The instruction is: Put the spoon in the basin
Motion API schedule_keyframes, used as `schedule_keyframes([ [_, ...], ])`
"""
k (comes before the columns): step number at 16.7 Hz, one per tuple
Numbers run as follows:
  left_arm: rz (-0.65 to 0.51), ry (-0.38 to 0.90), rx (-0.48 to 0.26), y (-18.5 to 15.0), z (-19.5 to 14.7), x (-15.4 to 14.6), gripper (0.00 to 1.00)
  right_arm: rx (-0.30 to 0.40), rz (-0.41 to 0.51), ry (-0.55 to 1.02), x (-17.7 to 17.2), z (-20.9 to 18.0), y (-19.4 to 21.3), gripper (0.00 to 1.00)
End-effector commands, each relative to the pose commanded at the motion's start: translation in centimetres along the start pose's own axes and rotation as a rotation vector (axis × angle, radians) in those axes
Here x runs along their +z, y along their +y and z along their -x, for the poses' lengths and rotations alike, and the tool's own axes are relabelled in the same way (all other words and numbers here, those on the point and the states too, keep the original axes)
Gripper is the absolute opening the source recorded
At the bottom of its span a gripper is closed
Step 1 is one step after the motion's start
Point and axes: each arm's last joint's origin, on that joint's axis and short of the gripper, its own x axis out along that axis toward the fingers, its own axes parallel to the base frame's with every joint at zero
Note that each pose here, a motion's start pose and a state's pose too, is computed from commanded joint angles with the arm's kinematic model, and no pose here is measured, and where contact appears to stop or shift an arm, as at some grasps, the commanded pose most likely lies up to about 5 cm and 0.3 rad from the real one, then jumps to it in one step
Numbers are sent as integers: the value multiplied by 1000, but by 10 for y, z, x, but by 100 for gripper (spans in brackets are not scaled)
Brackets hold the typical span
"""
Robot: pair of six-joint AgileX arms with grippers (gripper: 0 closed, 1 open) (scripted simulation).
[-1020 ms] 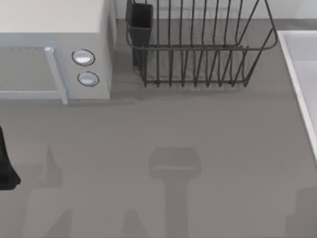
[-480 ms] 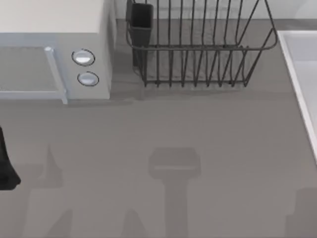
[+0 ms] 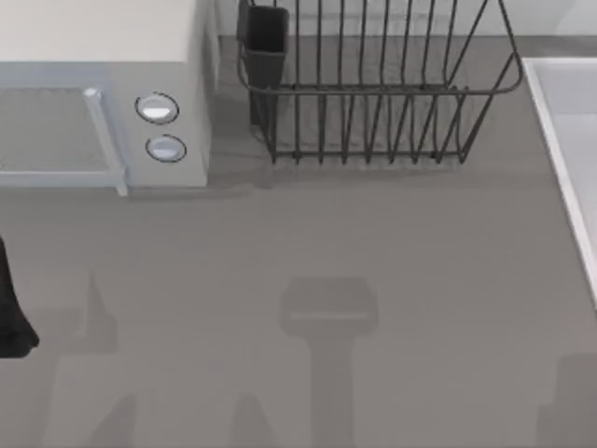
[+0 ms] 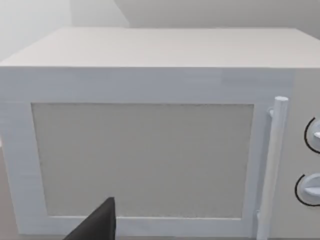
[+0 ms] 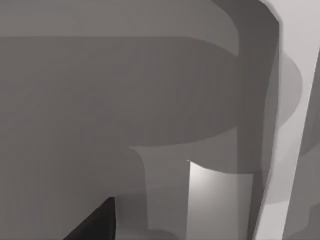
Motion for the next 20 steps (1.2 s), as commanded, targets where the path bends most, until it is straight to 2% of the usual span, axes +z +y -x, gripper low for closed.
schedule_keyframes([
  [8,0,0,0,0,0,0,100,0,0,0,0,0,0,0],
  [9,0,0,0,0,0,0,100,-6,-1,-28,2,20,-1,0],
  [13,0,0,0,0,0,0,100,-7,-3,-34,9,35,-2,0],
  [20,0,0,0,0,0,0,100,-4,-2,-11,8,106,-1,0],
])
